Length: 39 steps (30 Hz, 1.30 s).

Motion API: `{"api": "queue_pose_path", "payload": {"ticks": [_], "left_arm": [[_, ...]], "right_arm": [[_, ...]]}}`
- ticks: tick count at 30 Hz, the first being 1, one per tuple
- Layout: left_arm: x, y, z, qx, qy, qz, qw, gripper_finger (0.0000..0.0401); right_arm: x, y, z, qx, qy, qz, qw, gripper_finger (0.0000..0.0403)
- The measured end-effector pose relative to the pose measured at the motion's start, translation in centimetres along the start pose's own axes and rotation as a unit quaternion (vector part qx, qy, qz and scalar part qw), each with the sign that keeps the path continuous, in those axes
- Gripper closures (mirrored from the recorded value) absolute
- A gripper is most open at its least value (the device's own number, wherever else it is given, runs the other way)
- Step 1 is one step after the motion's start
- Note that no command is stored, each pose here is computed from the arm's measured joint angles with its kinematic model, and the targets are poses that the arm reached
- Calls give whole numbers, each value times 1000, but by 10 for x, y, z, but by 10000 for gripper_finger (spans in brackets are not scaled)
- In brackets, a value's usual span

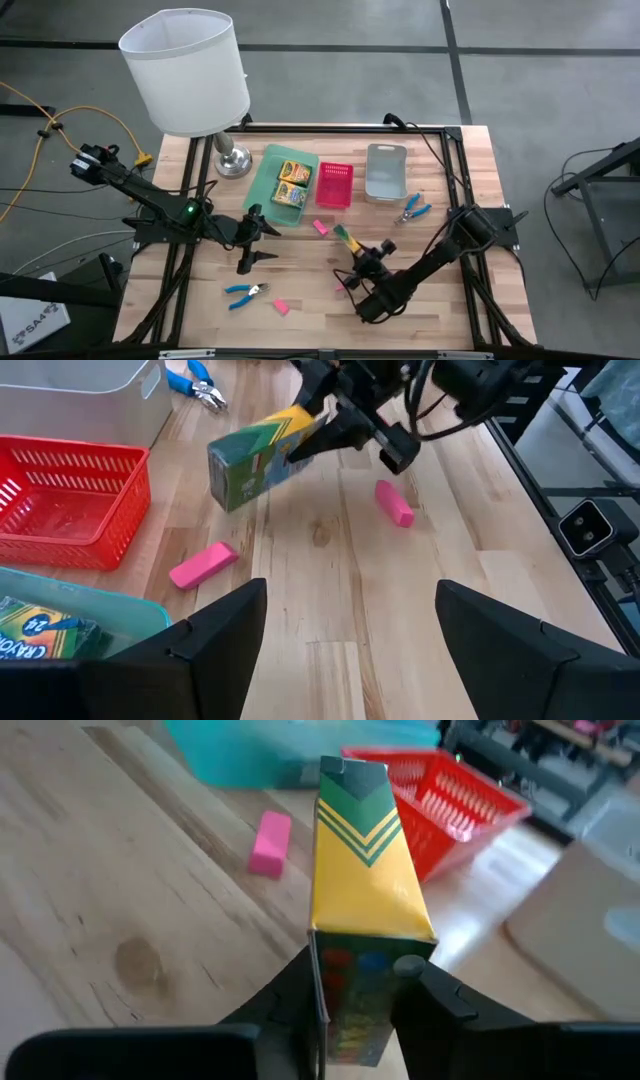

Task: Pick & Place School Supplies
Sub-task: Put the yellow crayon box into the green bin

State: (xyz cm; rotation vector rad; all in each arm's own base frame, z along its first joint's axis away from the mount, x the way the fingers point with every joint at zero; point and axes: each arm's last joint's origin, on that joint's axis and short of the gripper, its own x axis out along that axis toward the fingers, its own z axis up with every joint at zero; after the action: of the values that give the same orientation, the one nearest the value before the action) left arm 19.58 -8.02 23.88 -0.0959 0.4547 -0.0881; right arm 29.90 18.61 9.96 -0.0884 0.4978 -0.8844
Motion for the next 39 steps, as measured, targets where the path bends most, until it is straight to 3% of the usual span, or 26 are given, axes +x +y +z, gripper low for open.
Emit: {"api": "queue_pose_path", "payload": {"ticks": [8,19,31,35,39], "left_arm": [[0,0,0,-41,0,0,999,117],[2,7,3,-175,3,-10,984,117],[4,26,28,-232,-47,-161,958,117],[4,32,31,-197,-62,-167,964,117],[4,30,31,-54,-87,-154,983,117]], "right_arm": [[-12,-9,28,-102,-15,15,995,309],[-25,-27,77,-215,-44,34,975,312],[-40,-14,109,-312,-123,50,941,312],[-45,-9,114,-325,-142,52,934,312],[-51,-6,118,-321,-158,57,932,312]]}}
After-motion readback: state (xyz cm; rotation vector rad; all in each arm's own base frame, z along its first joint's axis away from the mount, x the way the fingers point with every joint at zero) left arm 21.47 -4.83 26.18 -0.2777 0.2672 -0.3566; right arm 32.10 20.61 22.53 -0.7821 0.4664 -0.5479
